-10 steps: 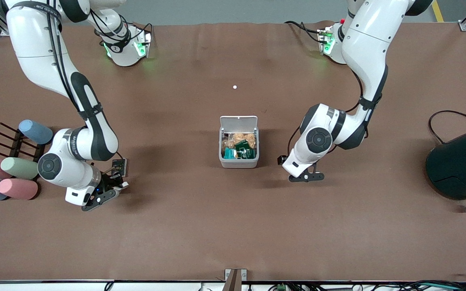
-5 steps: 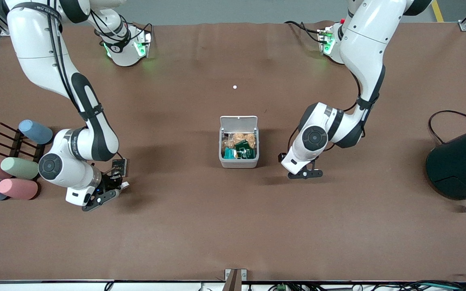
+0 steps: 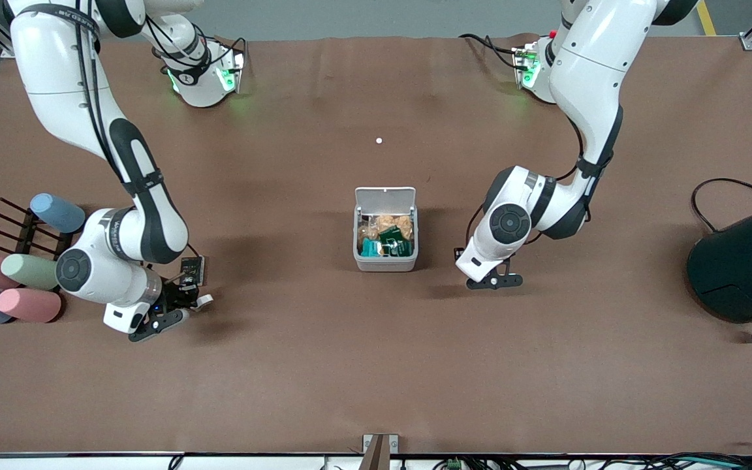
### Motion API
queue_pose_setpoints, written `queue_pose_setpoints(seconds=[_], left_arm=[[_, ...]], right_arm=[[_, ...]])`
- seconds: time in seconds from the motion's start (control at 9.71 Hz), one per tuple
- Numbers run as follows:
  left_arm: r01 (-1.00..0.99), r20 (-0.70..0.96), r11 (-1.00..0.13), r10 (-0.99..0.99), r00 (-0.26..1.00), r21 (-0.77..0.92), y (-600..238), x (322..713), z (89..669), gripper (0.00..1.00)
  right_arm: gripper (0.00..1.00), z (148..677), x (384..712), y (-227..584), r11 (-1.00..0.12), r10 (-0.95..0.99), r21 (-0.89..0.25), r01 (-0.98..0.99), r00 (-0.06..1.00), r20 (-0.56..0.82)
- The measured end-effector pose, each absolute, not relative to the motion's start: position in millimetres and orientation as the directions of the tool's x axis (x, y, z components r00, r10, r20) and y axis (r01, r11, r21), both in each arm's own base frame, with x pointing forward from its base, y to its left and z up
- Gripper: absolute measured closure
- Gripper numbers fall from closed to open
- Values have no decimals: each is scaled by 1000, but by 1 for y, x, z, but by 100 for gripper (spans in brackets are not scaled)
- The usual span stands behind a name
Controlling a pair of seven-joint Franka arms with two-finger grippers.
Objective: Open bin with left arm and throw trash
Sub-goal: 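Carry the paper toward the bin while the left gripper grasps the tape roll, then open the right gripper over the bin to drop the paper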
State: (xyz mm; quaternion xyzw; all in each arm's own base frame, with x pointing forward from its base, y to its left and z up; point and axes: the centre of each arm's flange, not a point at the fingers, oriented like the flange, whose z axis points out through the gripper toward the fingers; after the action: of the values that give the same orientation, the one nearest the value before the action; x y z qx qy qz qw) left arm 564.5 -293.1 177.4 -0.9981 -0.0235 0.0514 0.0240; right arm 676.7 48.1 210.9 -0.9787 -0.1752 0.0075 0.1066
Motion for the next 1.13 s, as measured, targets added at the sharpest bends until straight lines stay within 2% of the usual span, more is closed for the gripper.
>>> queue_pose_setpoints(seconds=[0.1, 0.31, 0.62, 0.82, 1.13], left_arm=[[45, -95, -998, 49, 994, -47, -294, 565, 179, 47], [47, -66, -998, 49, 997, -31, -296, 573, 194, 47], [-26, -82, -997, -21, 996, -71, -288, 603, 279, 47], [-65, -88, -995, -58, 994, -76, -263, 626, 355, 47], [-67, -49, -996, -64, 997, -60, -256, 613, 441, 47]], right_arm=[[95, 226, 681, 55, -911, 313, -285, 299, 950, -5], [95, 252, 686, 65, -905, 266, -358, 229, 962, -56], [95, 268, 679, 118, -880, 118, -474, 31, 981, -154], [95, 294, 669, 191, -883, 41, -467, -51, 982, -184], [95, 319, 641, 302, -884, -103, -433, -180, 975, -195]])
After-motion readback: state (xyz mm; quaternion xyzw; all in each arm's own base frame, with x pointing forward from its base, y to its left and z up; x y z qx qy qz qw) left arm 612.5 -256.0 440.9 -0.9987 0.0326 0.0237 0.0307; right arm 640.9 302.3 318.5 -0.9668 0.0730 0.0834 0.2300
